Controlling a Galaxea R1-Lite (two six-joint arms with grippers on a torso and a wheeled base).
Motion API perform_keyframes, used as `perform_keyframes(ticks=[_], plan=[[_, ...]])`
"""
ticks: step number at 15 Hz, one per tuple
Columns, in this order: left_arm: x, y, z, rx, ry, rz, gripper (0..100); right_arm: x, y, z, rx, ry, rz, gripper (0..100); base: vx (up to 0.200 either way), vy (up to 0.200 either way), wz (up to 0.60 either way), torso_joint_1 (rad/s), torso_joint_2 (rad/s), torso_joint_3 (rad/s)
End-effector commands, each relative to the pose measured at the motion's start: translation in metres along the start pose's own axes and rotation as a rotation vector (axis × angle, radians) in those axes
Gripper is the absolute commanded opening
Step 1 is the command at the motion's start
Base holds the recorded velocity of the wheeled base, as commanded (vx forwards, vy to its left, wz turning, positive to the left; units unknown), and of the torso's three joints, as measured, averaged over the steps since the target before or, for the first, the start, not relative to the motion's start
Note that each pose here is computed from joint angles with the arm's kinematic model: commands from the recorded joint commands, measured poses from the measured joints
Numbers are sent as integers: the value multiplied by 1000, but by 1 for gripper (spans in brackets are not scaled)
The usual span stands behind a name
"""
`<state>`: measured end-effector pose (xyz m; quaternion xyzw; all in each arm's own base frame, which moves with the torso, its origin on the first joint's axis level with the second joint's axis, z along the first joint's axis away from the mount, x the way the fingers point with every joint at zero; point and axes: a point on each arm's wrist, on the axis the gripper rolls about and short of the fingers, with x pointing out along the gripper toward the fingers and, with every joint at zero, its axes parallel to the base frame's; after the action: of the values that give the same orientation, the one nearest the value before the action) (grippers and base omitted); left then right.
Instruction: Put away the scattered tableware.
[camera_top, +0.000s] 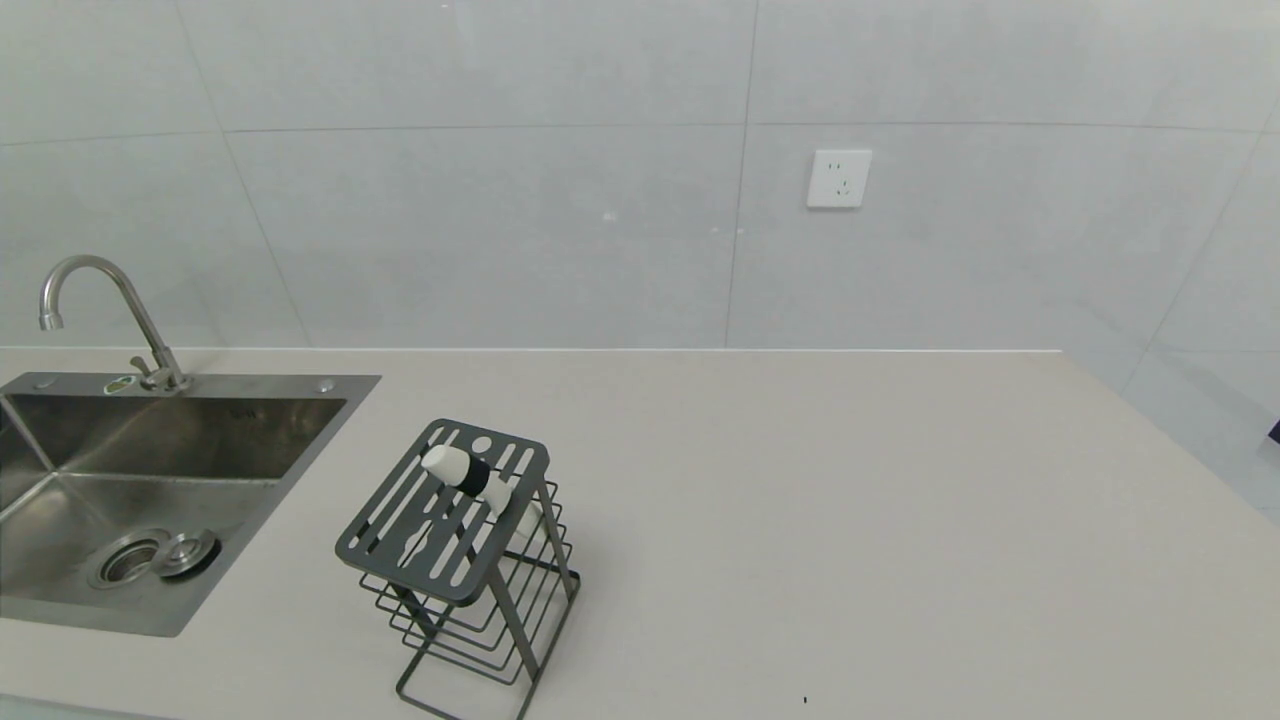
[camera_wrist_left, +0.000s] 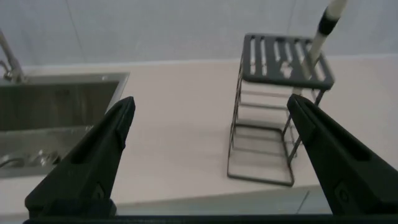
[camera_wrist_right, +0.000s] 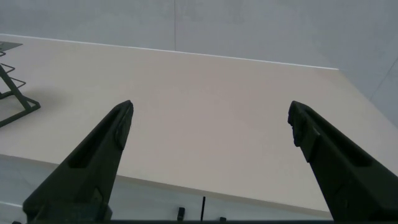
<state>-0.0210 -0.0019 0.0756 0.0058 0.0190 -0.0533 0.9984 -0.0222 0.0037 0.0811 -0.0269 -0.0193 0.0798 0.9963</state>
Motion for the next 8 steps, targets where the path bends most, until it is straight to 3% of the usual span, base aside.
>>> perform_keyframes(ticks=[1,8], plan=[[-2,0,0,-1,-35,25,100,0,0,0,1,1,0,100,0,0,0,0,0,0],[-2,0,0,-4,-37,27,100,0,0,0,13,2,1,100,0,0,0,0,0,0]])
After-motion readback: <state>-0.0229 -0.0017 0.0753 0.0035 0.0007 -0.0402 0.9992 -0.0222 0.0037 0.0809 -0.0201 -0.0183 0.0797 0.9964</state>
